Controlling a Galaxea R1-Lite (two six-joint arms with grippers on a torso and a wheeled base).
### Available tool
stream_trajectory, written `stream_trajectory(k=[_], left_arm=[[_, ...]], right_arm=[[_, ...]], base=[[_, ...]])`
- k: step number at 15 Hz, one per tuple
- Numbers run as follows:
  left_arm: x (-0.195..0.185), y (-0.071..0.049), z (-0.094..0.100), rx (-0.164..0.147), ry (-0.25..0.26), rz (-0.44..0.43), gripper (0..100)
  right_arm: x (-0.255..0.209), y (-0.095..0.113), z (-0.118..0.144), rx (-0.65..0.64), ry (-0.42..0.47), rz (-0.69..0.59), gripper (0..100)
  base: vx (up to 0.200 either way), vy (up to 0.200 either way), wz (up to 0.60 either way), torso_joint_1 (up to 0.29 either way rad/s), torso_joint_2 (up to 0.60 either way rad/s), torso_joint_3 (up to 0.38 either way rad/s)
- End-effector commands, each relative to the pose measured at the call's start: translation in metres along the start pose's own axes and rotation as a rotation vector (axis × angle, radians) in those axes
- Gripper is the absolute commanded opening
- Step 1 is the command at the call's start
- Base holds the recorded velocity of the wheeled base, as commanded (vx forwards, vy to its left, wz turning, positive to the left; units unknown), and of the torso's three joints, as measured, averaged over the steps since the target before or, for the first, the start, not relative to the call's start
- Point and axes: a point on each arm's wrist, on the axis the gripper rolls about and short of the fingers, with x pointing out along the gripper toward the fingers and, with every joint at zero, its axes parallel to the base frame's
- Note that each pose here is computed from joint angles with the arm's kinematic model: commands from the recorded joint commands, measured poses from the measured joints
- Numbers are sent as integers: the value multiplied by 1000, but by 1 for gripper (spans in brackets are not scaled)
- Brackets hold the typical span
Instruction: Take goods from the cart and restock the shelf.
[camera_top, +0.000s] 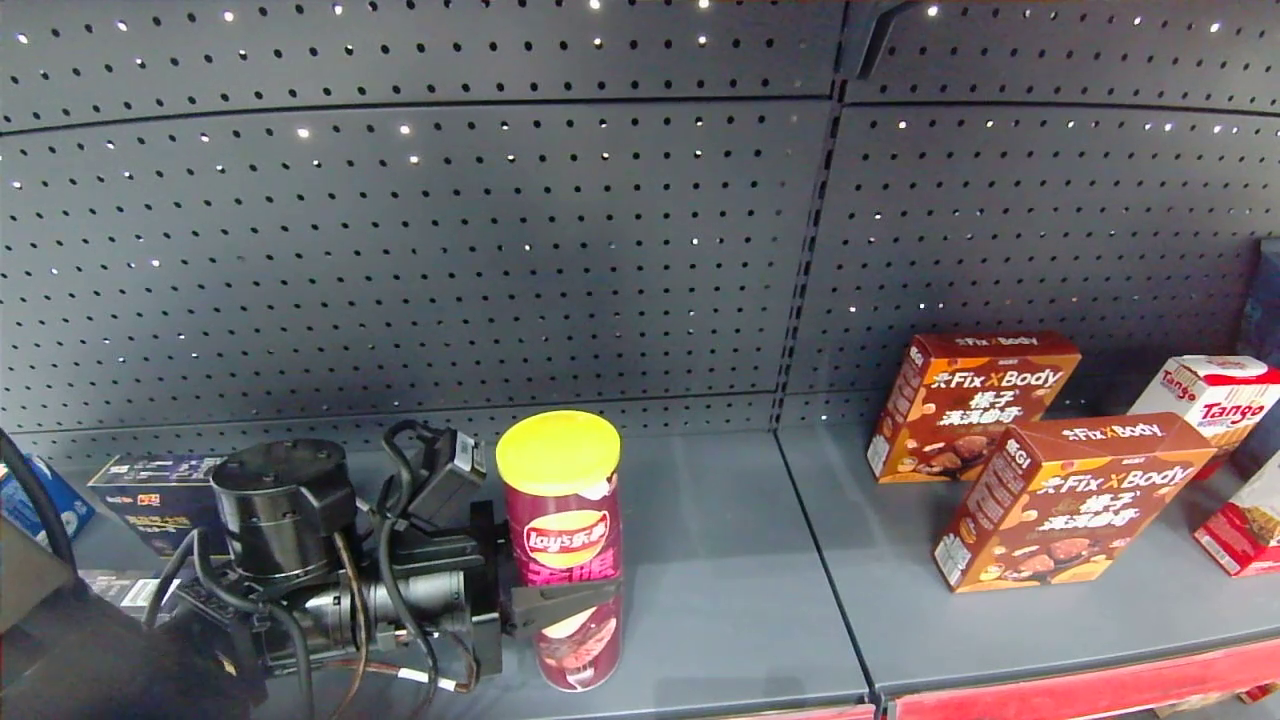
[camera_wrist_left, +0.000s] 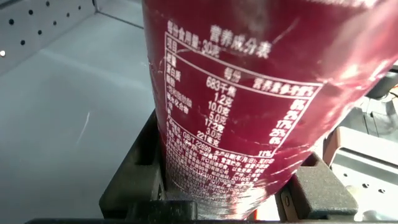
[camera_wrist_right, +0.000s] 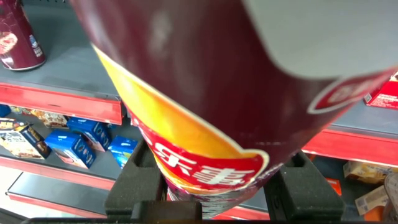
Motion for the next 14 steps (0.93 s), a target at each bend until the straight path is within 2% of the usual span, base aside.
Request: stream_trajectory(k=[1,2,7,14], left_arm=[[3,0,-3,-10,12,-9,0],[4,-1,-3,-10,12,-11,100],[1,-3,-5,-16,19,-11,100],[-23,-25,-7,-20,24,5,100]], right_arm=[[0,0,0,0,1,1,0],[0,0,0,0,1,1,0],[0,0,0,0,1,1,0],[1,0,-3,2,11,1,0]], base=[[0,0,0,0,0,0],[0,0,0,0,0,0],[0,0,0,0,0,0],[0,0,0,0,0,0]])
